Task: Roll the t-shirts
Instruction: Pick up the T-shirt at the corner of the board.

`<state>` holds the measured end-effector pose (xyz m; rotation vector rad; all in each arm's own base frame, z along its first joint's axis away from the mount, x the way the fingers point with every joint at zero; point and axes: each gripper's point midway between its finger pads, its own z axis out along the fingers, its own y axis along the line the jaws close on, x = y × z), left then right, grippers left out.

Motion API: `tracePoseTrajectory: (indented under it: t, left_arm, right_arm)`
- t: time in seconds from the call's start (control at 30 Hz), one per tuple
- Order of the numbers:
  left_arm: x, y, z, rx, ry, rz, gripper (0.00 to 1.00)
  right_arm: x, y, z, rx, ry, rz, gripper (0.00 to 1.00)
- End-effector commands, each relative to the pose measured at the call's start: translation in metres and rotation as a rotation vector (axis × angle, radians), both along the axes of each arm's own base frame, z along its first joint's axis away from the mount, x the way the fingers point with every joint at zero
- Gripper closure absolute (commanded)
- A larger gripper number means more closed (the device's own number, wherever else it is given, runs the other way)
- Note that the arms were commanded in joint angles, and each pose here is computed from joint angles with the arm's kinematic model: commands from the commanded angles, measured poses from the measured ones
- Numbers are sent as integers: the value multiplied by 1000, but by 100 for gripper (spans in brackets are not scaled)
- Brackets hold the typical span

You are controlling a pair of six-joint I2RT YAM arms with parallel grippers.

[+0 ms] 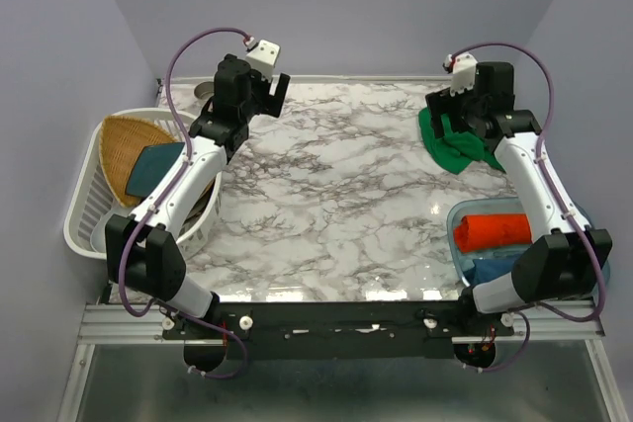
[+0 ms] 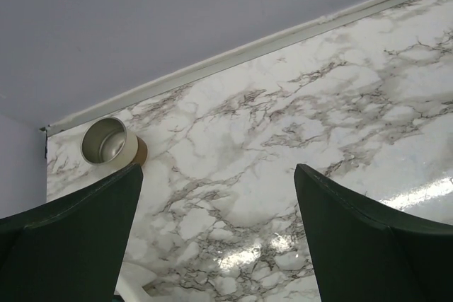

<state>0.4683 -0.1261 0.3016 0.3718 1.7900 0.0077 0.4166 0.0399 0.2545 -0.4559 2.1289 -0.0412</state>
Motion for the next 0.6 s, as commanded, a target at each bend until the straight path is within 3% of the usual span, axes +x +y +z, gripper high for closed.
tracePoseTrajectory:
  t: [0.0, 0.1, 0.17, 0.33, 0.47, 0.57]
  left_arm:
    - [-5, -7, -3, 22, 19, -31, 1]
    - [-11, -11, -4, 26, 34, -60, 1]
    - [-14, -12, -8, 34, 54, -75, 1]
    - [-21, -17, -12, 21, 82, -102, 2]
    - [-28, -17, -14, 20, 90, -115, 2]
    - [-35, -16, -18, 34, 105, -123, 2]
  right_arm:
    - [6, -12, -39, -105, 99, 3, 0]
    - [11, -26, -45, -112, 132, -24, 0]
    - [10, -25, -56, 13, 214, -29, 0]
    - [17, -12, -75, 217, 302, -54, 16]
    - [25, -10, -109, 290, 388, -99, 22]
    - [27, -10, -123, 312, 436, -115, 33]
